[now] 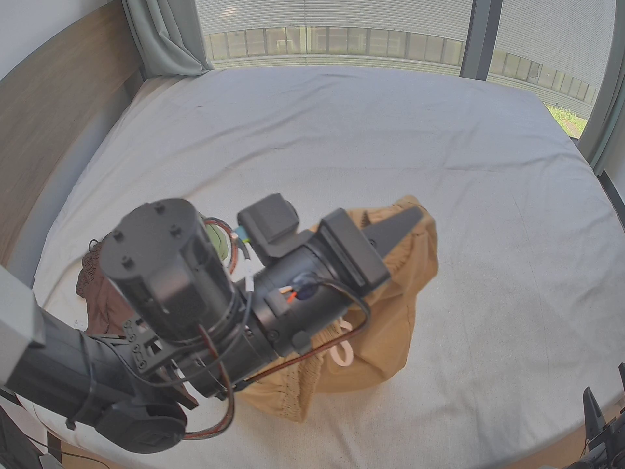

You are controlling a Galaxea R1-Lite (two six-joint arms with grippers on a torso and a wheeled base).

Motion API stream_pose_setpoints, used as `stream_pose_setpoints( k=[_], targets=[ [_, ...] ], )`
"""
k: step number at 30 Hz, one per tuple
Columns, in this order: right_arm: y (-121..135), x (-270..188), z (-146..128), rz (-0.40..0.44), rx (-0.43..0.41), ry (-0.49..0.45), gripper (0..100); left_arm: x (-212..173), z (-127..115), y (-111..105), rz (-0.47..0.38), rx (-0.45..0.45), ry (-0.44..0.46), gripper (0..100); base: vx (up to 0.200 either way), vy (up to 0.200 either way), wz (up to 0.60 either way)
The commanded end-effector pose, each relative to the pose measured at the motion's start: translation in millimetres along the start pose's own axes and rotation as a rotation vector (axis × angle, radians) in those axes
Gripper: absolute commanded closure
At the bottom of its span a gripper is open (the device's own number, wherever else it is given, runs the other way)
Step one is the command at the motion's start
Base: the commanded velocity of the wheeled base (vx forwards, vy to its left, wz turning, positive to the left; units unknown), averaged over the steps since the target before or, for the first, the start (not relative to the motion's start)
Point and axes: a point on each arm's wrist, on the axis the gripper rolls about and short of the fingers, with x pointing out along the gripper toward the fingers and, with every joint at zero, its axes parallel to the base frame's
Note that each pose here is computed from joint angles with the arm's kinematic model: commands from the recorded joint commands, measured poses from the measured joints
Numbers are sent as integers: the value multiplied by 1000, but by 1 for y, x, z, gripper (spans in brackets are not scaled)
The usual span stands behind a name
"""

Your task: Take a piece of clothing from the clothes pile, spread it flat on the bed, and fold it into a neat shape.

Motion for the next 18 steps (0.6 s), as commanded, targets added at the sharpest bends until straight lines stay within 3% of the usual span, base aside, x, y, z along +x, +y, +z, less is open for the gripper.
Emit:
stream_pose_setpoints(
  k=[1, 5, 8, 14, 18],
  targets=[
    [0, 0, -5, 1, 0, 3, 0, 13, -26, 9, -2, -32, 83, 100, 0, 0, 0],
    [0, 0, -5, 1, 0, 3, 0, 14, -32, 5, -32, -63, 120, 100, 0, 0, 0],
    [0, 0, -5, 1, 0, 3, 0, 20, -36, -8, -118, -75, 180, 100, 0, 0, 0],
    [0, 0, -5, 1, 0, 3, 0, 33, -30, -35, -225, -90, 151, 100, 0, 0, 0],
    [0, 0, -5, 1, 0, 3, 0, 42, -10, -71, -345, -144, 92, 100, 0, 0, 0]
  ],
)
